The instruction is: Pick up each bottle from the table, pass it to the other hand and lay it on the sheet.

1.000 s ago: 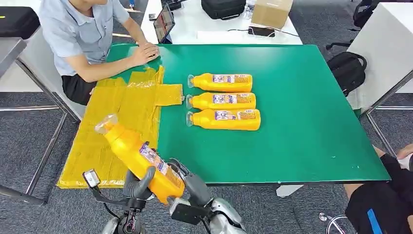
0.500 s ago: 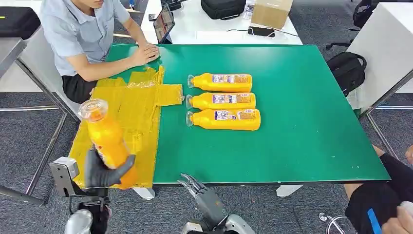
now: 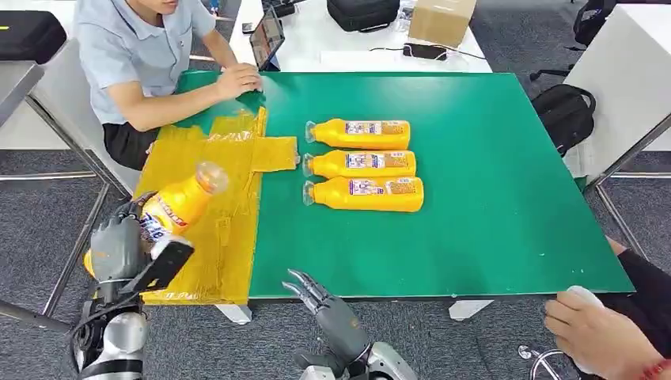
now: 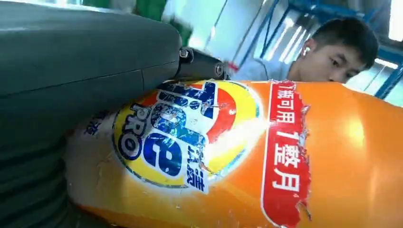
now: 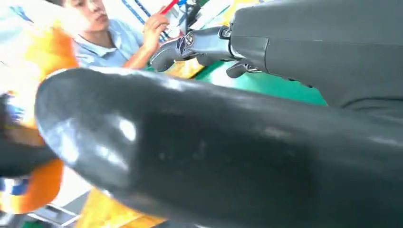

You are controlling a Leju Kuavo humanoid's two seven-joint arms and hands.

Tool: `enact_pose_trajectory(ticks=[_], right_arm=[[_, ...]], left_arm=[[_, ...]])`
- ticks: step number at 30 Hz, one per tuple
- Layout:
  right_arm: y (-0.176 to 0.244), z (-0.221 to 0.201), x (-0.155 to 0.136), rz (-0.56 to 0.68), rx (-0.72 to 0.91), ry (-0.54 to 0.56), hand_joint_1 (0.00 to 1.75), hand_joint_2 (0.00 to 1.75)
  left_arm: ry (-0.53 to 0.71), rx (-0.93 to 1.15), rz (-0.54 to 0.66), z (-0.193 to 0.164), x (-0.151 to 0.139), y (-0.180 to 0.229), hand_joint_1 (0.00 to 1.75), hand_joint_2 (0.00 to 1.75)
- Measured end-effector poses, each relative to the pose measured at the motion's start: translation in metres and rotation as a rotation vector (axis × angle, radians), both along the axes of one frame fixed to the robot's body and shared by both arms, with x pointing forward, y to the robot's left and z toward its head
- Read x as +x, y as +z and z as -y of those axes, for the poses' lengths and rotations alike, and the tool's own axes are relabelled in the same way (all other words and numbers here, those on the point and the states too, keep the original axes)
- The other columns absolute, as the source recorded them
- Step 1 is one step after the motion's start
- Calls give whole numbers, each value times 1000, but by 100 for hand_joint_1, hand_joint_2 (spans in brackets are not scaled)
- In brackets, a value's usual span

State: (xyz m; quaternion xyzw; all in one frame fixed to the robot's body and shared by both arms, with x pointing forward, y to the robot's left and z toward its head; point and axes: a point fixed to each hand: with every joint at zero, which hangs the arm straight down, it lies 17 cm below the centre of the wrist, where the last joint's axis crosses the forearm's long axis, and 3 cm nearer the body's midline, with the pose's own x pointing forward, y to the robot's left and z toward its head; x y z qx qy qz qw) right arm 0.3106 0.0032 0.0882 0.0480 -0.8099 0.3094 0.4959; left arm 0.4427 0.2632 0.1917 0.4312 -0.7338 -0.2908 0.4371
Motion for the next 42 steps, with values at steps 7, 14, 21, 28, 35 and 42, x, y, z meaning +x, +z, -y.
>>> enact_pose_trajectory(ticks=[7, 14, 21, 28, 35, 42], right_arm=[[40, -8, -1, 24, 120, 59, 0, 0], [64, -10, 5, 45, 198, 76, 0, 0], [70, -14, 4, 67, 195, 106, 0, 0], [72, -16, 3, 69, 206, 121, 0, 0], [75, -16, 5, 81, 212, 126, 0, 0], [75, -16, 5, 82, 211, 126, 0, 0]], left_arm=[[-36, 229, -198, 6, 45, -75, 175, 175], [-229, 196, -455, 17, 61, -145, 175, 175], [-269, 196, -522, 9, 69, -158, 129, 175], [-333, 53, -599, 13, 73, -157, 0, 175], [-435, -110, -647, 6, 70, -150, 0, 175], [-447, -152, -650, 7, 69, -147, 0, 175]])
